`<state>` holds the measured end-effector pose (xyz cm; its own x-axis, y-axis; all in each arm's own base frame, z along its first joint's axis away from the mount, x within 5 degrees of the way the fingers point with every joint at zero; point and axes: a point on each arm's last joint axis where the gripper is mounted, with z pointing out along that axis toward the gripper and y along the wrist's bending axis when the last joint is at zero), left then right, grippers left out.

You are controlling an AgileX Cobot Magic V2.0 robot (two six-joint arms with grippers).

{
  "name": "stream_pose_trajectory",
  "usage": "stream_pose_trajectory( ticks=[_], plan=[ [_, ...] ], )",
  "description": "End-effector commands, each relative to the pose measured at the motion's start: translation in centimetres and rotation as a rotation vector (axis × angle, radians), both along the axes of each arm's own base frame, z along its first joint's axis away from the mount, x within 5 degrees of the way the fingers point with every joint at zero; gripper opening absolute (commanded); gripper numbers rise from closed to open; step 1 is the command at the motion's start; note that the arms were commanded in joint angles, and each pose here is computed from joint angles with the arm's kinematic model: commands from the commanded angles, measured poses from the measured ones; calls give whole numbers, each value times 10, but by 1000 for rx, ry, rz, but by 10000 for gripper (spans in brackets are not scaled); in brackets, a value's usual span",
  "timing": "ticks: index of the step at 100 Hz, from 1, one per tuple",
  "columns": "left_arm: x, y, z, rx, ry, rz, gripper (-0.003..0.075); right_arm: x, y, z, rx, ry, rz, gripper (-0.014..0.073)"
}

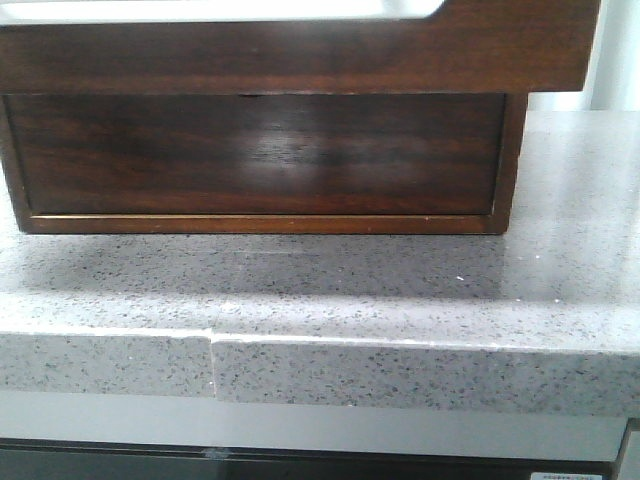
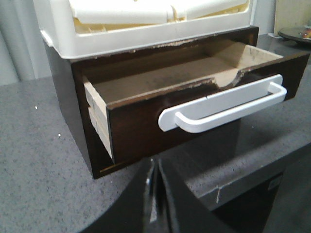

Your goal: Put scissors in drawer with both arms

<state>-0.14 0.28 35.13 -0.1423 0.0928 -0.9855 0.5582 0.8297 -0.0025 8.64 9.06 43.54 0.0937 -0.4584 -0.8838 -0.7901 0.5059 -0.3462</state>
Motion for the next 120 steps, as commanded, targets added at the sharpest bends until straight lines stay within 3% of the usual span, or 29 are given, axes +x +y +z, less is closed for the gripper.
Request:
stream_pose_trajectory(
  ticks=[1, 21, 42, 88, 114, 120],
  plan=[
    [0, -2, 5, -47, -14, -15, -20, -23, -26, -7, 112, -169, -75, -45],
    [0, -2, 3, -40, 7, -19, -20, -72, -66, -54, 264, -284, -112, -45],
    [0, -2, 3, -40, 7, -19, -20, -102, -88, -72, 344, -381, -110, -45],
    [2, -3, 1, -37, 8, -18, -20, -108, -92, -75, 360, -401, -108, -45],
    [10, -13, -30, -19, 106, -21, -20, -108, -92, -75, 360, -401, -108, -45],
    [15, -13, -39, 4, 36, 14, -20, -108, -92, -75, 360, -401, -108, -45]
  ],
)
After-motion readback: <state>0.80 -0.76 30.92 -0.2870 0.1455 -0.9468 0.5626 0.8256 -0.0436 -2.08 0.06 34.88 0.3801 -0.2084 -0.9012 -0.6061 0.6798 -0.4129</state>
